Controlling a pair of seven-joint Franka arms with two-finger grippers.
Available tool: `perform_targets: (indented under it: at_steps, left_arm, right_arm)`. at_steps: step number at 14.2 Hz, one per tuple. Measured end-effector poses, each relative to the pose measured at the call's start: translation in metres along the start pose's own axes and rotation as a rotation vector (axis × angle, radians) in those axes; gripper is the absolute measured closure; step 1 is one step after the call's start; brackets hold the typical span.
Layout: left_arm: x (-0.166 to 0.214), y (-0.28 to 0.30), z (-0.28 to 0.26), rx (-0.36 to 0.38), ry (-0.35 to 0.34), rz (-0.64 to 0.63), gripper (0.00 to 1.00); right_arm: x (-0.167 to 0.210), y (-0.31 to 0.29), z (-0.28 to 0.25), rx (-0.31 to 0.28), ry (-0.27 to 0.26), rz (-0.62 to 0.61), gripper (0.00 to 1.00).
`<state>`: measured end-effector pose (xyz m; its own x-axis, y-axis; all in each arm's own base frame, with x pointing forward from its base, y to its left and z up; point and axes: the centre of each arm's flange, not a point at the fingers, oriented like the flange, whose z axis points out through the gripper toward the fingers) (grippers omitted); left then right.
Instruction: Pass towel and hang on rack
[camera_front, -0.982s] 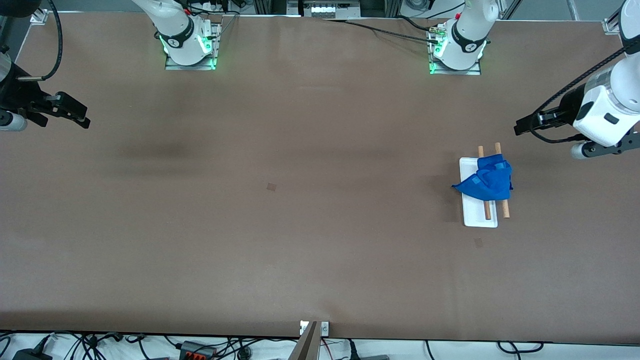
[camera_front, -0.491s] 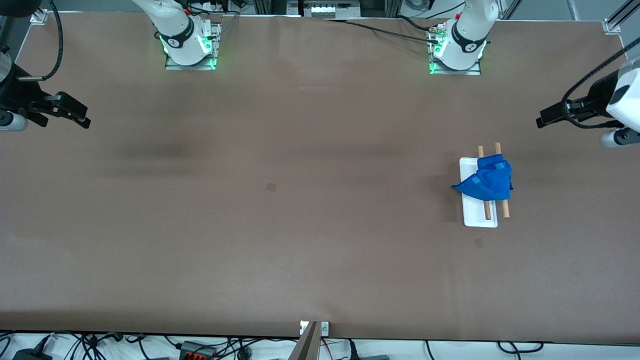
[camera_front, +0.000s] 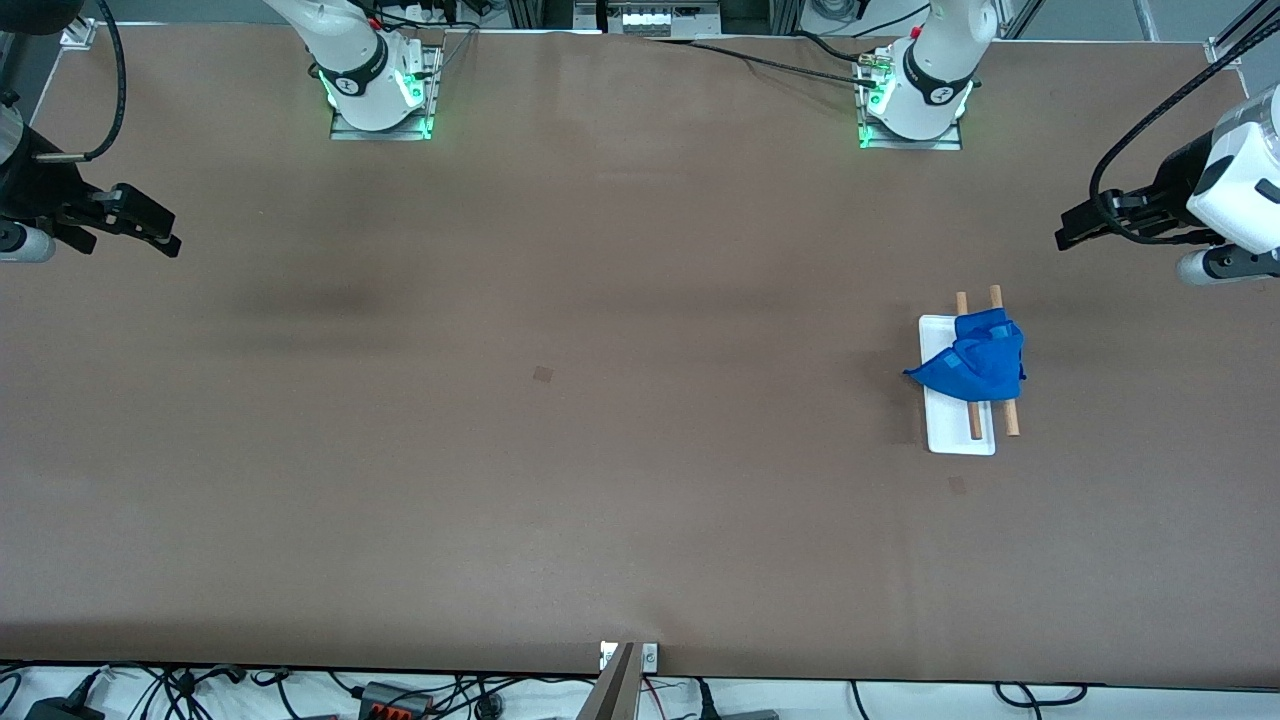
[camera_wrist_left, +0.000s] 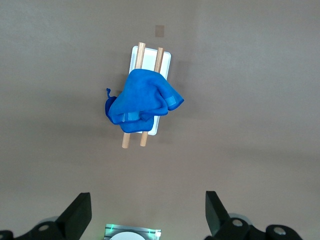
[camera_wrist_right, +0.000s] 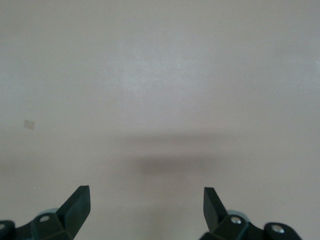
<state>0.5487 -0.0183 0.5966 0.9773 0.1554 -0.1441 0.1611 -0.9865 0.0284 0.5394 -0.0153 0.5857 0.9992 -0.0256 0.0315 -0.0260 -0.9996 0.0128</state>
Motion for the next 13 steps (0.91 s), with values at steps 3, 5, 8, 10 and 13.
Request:
perform_targets:
  at_steps: [3,5,8,10,13]
  left_arm:
    - [0.0002,0.0047,0.0060,0.002,-0.005,0.008,0.00]
    - [-0.0003,0.0069,0.0060,0.002,-0.005,0.012,0.00]
    - [0.0000,0.0070,0.0054,0.002,0.000,0.018,0.00]
    - [0.0002,0.0071,0.0044,0.001,0.006,0.070,0.00]
    - [0.0006,0.0046,0.0039,0.000,0.008,0.104,0.00]
  right_arm:
    - [0.0000,0.0000,0.0000,0.000,0.000,0.000,0.00]
    - [0.0000,0.0000,0.0000,0.000,0.000,0.000,0.00]
    - [0.0000,0.0000,0.0000,0.000,0.000,0.000,0.00]
    - [0.0000,0.0000,0.0001,0.000,0.000,0.000,0.00]
    - [-0.0001,0.0000,0.0006,0.000,-0.001,0.000,0.00]
